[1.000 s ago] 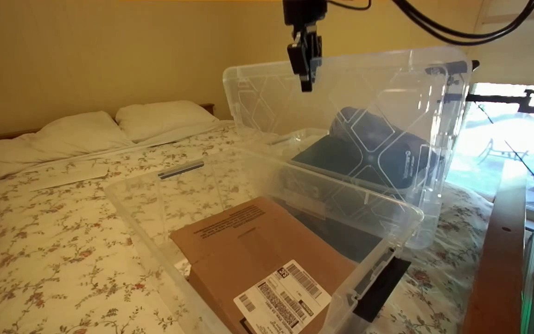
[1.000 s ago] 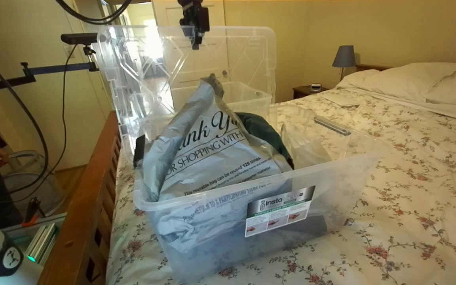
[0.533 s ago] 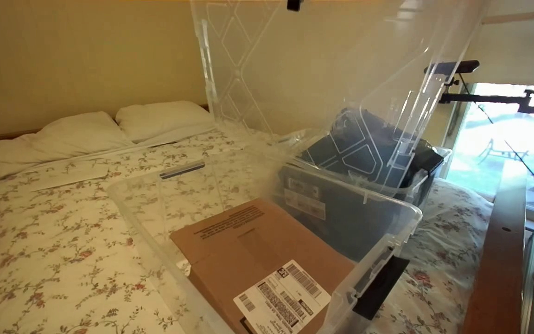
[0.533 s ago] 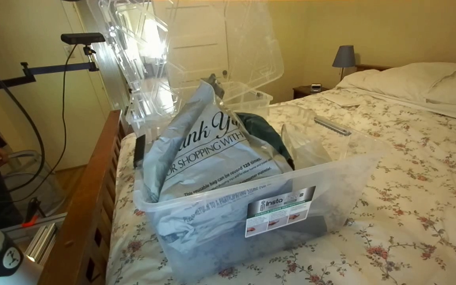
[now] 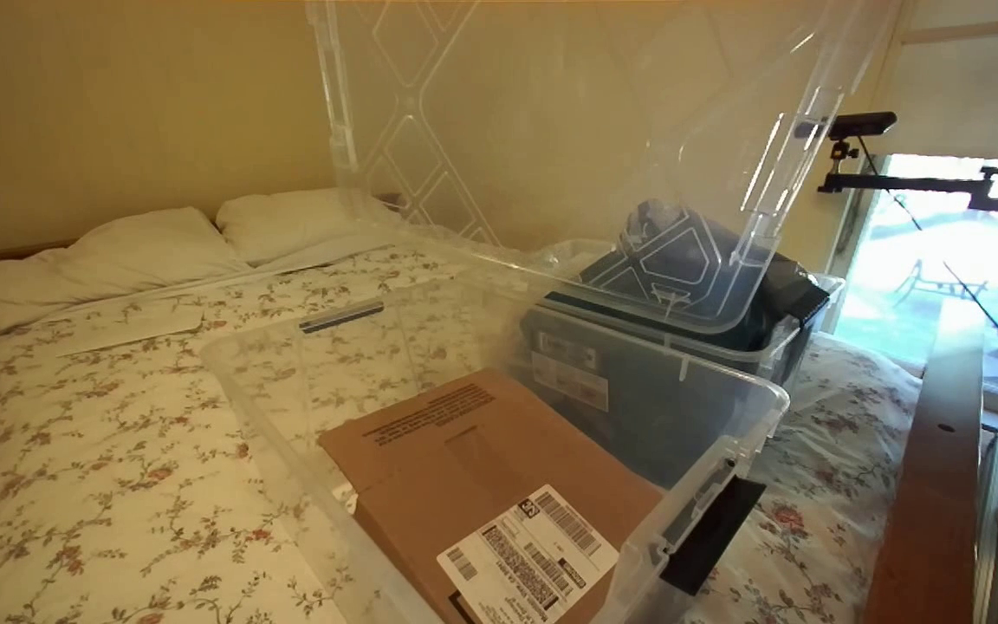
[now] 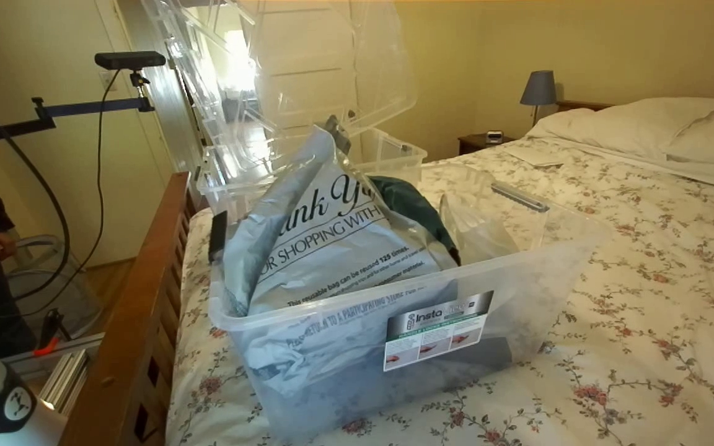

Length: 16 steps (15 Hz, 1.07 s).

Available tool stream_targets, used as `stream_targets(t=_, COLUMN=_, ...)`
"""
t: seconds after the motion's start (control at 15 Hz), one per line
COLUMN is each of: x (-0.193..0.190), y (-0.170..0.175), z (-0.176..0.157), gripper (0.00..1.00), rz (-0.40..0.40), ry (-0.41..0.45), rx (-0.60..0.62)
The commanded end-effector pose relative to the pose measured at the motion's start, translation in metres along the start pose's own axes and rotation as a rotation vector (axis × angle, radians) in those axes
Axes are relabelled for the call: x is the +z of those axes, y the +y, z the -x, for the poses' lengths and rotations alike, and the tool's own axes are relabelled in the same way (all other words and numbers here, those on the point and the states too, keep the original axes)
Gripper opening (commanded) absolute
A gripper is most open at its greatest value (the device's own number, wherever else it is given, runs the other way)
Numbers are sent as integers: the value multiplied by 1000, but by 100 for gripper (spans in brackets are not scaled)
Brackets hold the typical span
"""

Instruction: Move the lid to lean on the north side of the totes and pick up the grey plastic bag

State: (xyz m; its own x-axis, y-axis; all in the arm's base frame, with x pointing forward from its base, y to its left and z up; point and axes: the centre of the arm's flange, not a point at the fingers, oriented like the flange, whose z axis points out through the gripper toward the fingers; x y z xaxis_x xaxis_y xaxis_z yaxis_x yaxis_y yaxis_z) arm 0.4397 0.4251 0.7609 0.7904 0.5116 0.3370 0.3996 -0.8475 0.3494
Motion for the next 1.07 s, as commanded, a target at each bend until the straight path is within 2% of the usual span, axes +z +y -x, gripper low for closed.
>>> stream_targets(t=0.0, x=-4, y=-1, z=-15, gripper=5, rz=19, ry=53, rx=-31)
stream_targets(t=0.13, x=-16, y=-1, z=-54, gripper=5, rz=64, ry=129, rx=-104)
stream_targets(t=0.27, x=-18, y=-5, z=-86, gripper=5, rz=80, ry=155, rx=-206)
stream_targets(t=0.4, x=-6, y=-9, z=-100, gripper=5, rz=101, ry=152, rx=-321)
stream_targets(t=0.87, x=47, y=-48, z=-127, gripper=5, rz=95, ry=145, rx=-707)
stream_targets(t=1.0, x=56, y=-58, z=-131, gripper=5, rz=134, ry=177, rx=-791)
